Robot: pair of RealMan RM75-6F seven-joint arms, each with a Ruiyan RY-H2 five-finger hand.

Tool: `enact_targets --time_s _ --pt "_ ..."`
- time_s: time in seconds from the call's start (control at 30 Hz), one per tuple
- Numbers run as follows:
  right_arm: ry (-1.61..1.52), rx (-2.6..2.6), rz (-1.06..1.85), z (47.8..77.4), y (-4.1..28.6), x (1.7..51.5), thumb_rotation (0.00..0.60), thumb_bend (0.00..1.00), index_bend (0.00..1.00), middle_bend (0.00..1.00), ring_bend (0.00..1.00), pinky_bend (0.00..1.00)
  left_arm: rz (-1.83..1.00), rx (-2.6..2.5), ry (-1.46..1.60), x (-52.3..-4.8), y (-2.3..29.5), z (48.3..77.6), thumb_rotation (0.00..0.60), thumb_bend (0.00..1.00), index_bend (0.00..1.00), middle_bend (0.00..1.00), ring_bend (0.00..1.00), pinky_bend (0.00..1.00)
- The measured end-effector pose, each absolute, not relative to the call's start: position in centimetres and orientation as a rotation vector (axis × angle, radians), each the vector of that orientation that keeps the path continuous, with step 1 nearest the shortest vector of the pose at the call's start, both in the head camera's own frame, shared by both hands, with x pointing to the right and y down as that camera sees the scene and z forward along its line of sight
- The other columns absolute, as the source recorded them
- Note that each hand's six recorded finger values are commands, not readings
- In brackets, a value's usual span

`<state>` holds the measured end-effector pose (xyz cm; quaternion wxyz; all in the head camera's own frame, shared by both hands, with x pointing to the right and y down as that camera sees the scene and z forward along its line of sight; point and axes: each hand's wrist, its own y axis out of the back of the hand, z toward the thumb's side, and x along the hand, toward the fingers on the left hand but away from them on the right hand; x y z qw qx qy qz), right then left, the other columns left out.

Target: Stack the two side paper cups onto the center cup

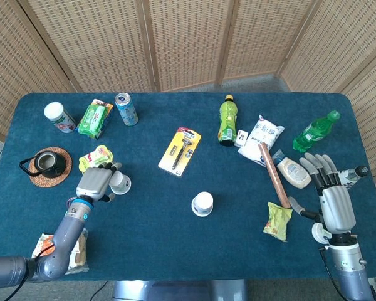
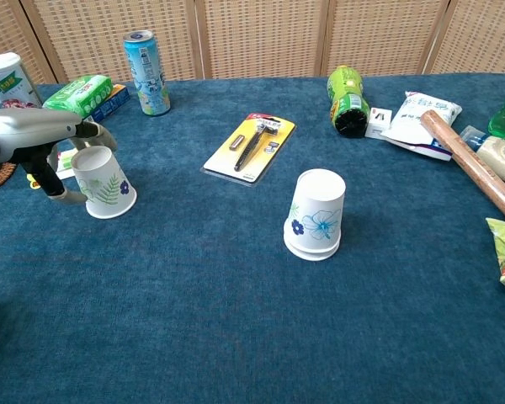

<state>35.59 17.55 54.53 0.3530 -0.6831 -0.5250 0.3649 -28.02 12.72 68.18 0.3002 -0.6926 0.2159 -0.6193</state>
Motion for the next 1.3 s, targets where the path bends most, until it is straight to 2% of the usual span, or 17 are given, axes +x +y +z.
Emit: enact_targets --time_s 0.43,0.67,0.8,1.03,1.3 --pt "-1.359 -1.774 0.943 54.6 17.6 35.6 0.6 0.27 0.11 0.05 0.0 0.01 -1.618 -1.788 0.584 -27.8 12.5 68.0 0.6 0.39 0.3 0.37 0.35 0.52" --pt "-1.355 -1.778 0.944 54.6 17.6 35.5 0.6 0.27 0.11 0.05 0.0 0.01 -1.618 -1.78 0.593 -27.8 12.5 68.0 0.6 0.45 0.31 0.38 0.37 0.53" --pt "-1.353 -1.779 0.947 54.7 17.6 35.5 0.6 0.27 0.11 0.05 0.0 0.01 -1.6 -1.809 0.622 -27.6 12.4 67.3 0.6 0.44 0.31 0.38 0.37 0.53" --pt "-1.348 -1.784 0.95 54.8 17.6 35.3 0.6 0.27 0.11 0.05 0.0 0.01 -1.52 -1.877 0.678 -26.3 12.0 64.2 0.6 0.43 0.31 0.38 0.37 0.53" --pt "-1.342 -1.79 0.951 54.9 17.6 35.1 0.6 0.27 0.11 0.05 0.0 0.01 -1.329 -1.983 0.673 -21.7 12.0 58.8 0.6 0.43 0.31 0.38 0.37 0.53"
